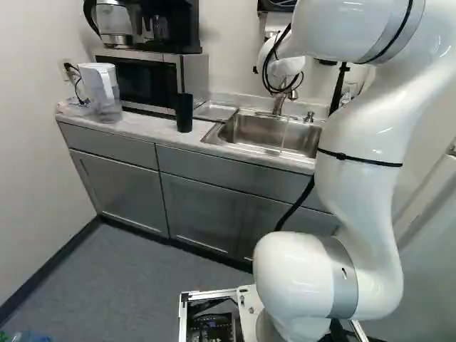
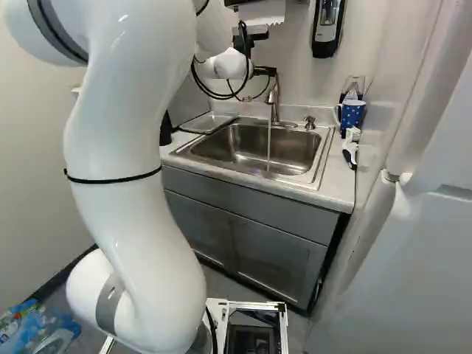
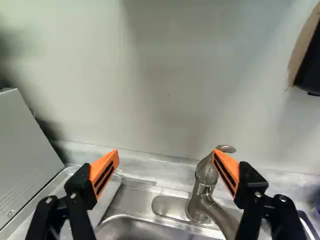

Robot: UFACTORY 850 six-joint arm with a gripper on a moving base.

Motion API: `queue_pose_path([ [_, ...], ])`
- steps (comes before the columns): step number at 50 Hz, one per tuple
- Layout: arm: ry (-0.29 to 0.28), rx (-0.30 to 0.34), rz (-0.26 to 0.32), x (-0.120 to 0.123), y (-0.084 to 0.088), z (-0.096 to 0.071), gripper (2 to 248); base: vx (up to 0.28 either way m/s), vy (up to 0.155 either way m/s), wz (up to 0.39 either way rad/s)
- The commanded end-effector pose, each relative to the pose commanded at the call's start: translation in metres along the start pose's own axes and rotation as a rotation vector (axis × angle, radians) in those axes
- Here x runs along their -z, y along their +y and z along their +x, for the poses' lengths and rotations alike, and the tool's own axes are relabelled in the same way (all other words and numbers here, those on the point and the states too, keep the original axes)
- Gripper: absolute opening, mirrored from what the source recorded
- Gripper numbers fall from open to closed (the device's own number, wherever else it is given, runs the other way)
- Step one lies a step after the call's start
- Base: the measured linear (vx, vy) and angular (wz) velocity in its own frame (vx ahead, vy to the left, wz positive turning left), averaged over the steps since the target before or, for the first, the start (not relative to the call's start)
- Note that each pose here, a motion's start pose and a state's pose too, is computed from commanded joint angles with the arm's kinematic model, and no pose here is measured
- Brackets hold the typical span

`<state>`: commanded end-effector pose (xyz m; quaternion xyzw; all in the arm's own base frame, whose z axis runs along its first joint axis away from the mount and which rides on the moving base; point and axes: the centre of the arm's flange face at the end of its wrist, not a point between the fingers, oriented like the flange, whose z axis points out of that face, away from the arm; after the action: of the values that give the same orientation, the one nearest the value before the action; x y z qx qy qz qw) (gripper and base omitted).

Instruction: Rinse the cup and place it in the tray

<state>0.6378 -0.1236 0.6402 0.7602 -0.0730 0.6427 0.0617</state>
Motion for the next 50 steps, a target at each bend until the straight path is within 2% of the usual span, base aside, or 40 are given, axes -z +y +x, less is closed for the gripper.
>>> queue_pose_path([
  [20,-0.024,0.008,0.042,0.026,-0.027,-0.004,247,0.000,0.000,0.000],
  [39,-0.131,0.018,0.075,0.060,-0.045,-0.016,247,0.000,0.000,0.000],
  [50,-0.210,0.023,0.082,0.083,-0.048,-0.026,247,0.000,0.000,0.000],
])
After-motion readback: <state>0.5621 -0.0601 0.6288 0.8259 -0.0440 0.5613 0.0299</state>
